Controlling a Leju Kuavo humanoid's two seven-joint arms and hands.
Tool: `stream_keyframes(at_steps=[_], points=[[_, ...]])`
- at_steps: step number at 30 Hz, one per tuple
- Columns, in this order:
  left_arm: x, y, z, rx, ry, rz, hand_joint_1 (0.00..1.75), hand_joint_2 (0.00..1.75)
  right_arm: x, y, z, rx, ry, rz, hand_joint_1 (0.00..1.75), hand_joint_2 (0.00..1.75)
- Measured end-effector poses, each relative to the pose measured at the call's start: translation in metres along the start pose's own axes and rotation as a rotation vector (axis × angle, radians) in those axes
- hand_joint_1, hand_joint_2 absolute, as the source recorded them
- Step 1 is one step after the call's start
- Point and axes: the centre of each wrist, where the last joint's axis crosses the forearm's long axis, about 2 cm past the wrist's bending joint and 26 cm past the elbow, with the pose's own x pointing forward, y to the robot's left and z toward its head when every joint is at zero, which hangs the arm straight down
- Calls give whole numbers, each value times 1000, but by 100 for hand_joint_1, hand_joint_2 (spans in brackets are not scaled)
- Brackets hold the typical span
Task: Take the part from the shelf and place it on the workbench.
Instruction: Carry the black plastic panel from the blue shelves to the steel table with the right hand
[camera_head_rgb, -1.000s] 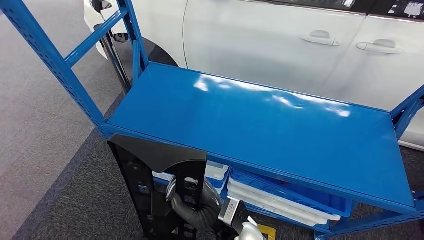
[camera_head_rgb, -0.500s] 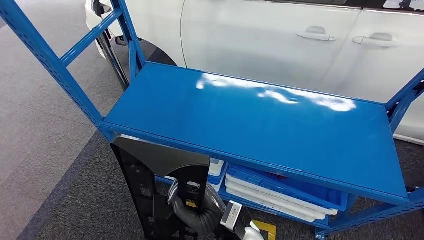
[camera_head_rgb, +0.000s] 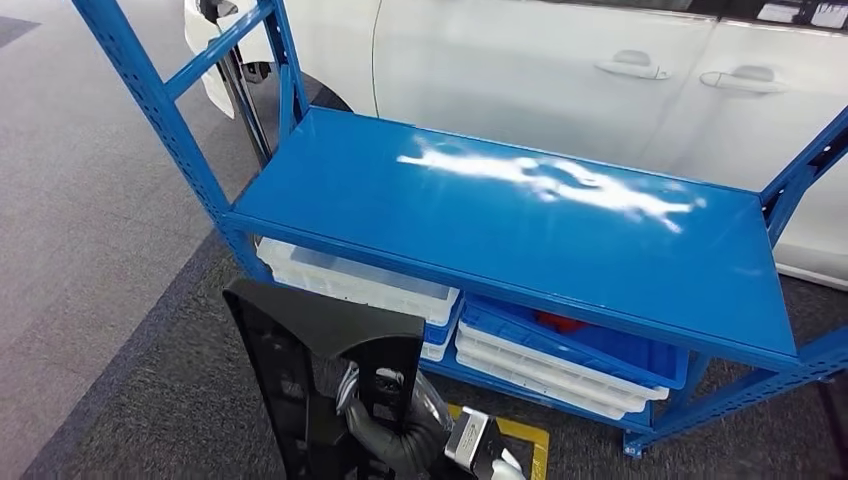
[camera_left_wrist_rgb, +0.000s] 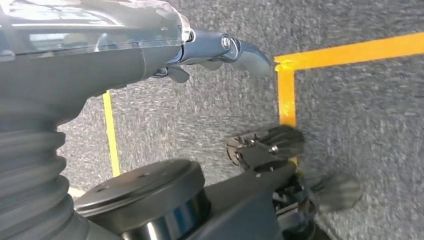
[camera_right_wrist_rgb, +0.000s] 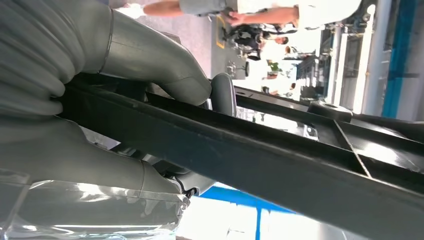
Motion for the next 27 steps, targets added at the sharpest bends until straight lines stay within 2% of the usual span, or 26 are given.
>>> stream_keyframes(at_steps=[21,27], points=[[-2,-1,0,-4,-1,3,0,175,2,-5,6,5,-13,11,136,175],[4,0,-1,-7,-8,5,0,175,2,-6,7,-1,-13,13,136,175]])
